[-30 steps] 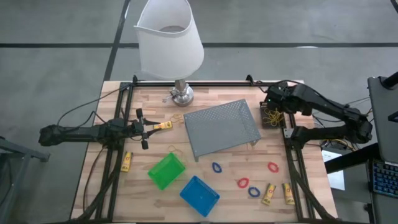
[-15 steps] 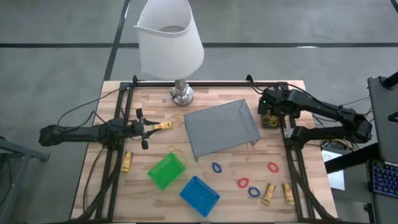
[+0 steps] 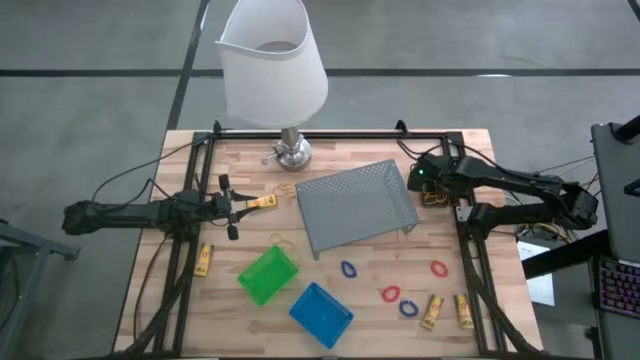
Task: Pick & Place Office Desk Supplies
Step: Put the yellow rubber band into the black basket
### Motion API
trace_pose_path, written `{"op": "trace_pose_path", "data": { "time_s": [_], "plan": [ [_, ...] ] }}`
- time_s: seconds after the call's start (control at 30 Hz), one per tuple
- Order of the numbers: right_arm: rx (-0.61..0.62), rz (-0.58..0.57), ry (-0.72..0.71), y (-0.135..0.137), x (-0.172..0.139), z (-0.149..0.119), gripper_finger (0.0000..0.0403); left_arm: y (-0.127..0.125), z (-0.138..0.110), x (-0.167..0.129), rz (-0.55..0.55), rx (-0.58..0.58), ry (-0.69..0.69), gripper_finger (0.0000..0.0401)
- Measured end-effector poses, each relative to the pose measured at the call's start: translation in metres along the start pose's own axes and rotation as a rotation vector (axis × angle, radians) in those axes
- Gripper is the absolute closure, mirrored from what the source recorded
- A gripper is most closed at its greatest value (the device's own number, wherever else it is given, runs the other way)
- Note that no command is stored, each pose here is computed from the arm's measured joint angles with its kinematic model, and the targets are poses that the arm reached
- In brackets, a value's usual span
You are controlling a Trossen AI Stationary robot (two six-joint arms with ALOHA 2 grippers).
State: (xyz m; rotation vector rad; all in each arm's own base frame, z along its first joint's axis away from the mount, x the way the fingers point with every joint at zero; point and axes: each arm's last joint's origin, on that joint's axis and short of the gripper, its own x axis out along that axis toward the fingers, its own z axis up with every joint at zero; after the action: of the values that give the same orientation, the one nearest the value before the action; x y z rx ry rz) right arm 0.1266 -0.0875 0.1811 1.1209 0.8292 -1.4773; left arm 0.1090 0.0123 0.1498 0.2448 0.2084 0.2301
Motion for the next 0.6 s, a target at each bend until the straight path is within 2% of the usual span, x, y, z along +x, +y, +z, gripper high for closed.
{"op": "trace_pose_path", "data": {
  "time_s": [0.33,0.6],
  "plan": [
    [0.04,-0.042,0.016,-0.012,0.021,-0.011,0.0394,0.0,0.0,0.0,0.0,0.0,0.0,0.0283],
    [0.067,0.002,-0.006,-0.01,0.026,-0.012,0.0394,0.0,0.0,0.0,0.0,0.0,-0.001,0.0283]
  ]
}}
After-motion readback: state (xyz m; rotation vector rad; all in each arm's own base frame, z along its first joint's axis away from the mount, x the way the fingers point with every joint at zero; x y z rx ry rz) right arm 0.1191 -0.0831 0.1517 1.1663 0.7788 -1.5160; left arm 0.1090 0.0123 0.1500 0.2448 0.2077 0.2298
